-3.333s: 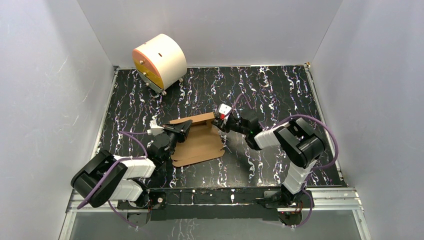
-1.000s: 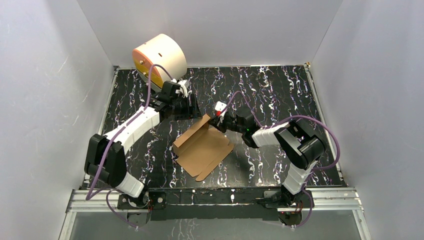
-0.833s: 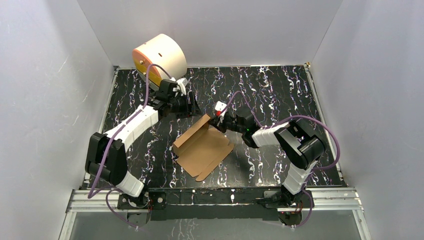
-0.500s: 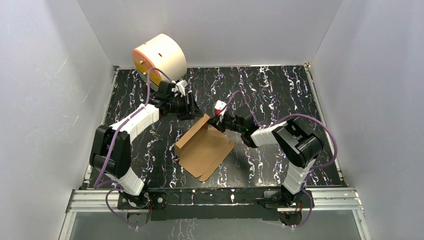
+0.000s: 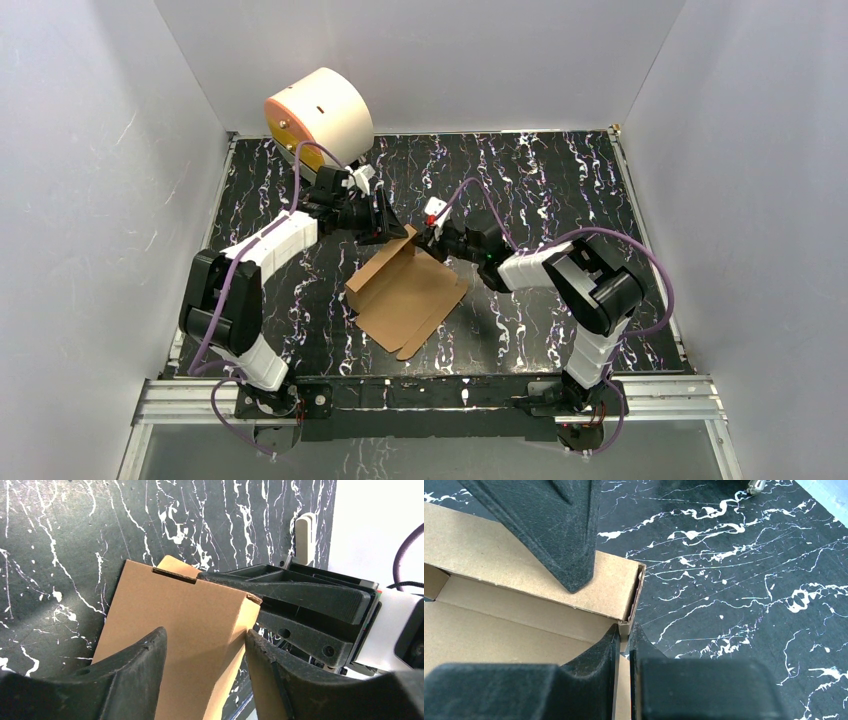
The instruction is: Fold the paper box
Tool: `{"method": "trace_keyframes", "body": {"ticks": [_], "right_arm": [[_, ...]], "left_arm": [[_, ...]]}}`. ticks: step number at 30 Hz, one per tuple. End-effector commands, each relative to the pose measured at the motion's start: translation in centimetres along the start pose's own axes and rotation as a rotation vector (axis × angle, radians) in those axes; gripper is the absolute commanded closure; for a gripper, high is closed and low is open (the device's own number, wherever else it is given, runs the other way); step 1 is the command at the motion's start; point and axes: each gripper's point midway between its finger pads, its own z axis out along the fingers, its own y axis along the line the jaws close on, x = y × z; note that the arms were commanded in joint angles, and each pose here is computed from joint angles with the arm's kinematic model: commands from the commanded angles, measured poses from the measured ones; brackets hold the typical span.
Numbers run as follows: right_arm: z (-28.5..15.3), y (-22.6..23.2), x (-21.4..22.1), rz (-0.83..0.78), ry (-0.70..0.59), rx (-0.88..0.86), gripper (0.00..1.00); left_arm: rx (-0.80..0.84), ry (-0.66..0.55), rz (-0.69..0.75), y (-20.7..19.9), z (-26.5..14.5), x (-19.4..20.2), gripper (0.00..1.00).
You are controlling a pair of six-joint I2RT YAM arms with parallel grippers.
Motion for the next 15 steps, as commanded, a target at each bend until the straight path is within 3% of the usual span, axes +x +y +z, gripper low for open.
{"method": "trace_keyframes", "body": {"ticks": [1, 5, 15], "right_arm": [[0.9, -1.0, -1.1, -0.020, -0.012, 0.032, 0.83], [1.3, -0.9, -1.4, -0.042, -0.046, 0.019, 0.80], [2.8, -0.2, -1.7, -0.081, -0.105, -0.049, 0.75]], "left_arm": [[0.044, 0.044, -0.032, -0.5, -0.3, 0.8, 0.47], [0.059, 0.079, -0.077, 0.0, 0.2, 1.1, 0.53], [0.075, 0.116, -0.133, 0.8, 0.4, 1.6, 0.55]]}}
